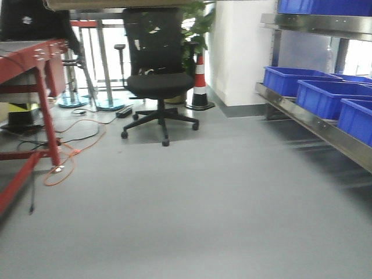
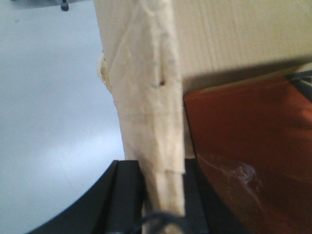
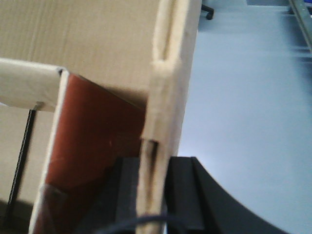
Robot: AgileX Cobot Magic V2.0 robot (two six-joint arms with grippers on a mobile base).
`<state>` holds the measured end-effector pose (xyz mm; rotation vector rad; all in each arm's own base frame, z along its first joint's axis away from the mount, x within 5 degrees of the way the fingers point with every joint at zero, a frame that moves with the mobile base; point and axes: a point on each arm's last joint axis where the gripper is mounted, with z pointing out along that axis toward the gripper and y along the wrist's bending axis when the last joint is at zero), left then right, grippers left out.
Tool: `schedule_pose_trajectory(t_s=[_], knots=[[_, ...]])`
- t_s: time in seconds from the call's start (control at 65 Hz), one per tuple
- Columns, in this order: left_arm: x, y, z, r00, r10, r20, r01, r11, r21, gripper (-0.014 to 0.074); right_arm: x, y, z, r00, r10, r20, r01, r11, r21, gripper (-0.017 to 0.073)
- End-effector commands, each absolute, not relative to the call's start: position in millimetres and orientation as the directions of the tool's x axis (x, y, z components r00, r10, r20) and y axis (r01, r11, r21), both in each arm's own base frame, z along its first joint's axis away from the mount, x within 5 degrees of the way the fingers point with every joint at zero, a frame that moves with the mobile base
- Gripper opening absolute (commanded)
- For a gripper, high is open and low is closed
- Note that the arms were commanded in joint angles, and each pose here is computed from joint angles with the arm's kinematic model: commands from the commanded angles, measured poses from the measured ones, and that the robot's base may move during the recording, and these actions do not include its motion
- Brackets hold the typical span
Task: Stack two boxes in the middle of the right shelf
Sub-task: 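Drive the base up to the shelf rack with blue bins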
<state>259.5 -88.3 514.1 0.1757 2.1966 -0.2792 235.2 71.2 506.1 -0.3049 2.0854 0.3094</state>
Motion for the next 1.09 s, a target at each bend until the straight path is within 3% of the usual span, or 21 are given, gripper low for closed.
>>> schedule_pose_trajectory(t_s=[0.0,1.078], knots=[[252.0,-83.5,527.4,-0.530,0.015,-0.848,0.229,0.965,-0.126,-0.0111,234.9,63.7,514.8,-0.430,-0.097,-0.898,-0.302,0.952,0.042,-0.0154],[252.0,-83.5,527.4,-0.530,0.015,-0.848,0.229,0.965,-0.126,-0.0111,236.5,64.0,516.4,-0.410,-0.090,-0.907,-0.301,0.953,0.042,-0.0154]])
